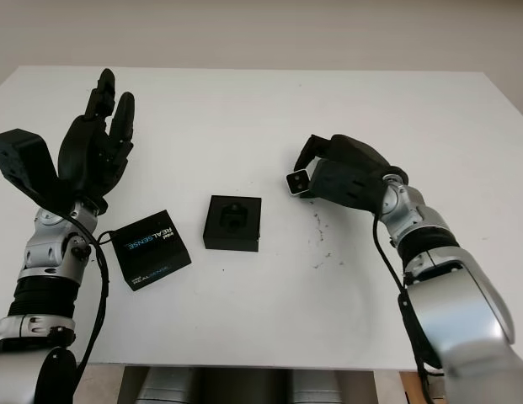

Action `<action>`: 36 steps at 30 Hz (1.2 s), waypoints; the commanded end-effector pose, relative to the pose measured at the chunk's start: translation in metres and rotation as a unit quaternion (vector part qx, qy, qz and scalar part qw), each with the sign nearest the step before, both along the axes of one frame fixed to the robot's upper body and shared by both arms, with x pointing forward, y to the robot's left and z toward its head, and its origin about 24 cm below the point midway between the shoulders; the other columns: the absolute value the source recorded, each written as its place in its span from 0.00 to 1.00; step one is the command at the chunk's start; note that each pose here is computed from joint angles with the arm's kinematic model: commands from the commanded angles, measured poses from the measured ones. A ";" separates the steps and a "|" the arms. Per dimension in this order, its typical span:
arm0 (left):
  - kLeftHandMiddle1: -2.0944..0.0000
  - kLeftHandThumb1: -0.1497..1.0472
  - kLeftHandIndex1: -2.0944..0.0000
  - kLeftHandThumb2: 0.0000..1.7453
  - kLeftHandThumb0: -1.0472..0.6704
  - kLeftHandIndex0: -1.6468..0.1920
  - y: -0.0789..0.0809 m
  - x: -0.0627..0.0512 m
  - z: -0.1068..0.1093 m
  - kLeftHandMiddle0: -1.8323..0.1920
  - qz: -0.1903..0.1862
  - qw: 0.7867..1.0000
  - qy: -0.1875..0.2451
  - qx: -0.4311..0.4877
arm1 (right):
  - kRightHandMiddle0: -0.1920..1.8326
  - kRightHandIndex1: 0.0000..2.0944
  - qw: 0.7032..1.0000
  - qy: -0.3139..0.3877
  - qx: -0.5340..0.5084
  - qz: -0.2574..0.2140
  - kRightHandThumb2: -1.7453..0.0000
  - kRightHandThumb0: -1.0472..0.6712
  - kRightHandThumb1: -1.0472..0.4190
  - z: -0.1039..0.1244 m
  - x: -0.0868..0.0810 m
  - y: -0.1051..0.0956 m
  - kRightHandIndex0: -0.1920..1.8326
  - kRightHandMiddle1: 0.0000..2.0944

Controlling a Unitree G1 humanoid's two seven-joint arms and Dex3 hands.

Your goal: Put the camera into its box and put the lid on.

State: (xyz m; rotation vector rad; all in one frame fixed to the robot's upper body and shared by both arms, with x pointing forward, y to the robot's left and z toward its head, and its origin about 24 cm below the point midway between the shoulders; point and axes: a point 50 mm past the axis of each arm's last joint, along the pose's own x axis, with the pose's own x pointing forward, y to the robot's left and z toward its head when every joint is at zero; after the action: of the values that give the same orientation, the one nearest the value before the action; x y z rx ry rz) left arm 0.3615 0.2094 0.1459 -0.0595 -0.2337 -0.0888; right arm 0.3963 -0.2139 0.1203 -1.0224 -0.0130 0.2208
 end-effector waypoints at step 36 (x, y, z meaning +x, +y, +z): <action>0.99 1.00 1.00 0.24 0.24 1.00 0.006 -0.002 0.003 1.00 0.001 1.000 0.002 0.004 | 0.19 0.02 0.932 0.020 0.361 0.030 0.97 0.40 0.07 -0.003 -0.015 0.028 0.20 0.85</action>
State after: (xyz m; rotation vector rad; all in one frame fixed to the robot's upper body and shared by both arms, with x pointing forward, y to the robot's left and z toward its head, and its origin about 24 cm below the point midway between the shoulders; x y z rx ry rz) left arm 0.3609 0.2106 0.1460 -0.0615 -0.2197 -0.0961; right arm 0.3831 -0.1874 0.1151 -0.3043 -0.0664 0.2663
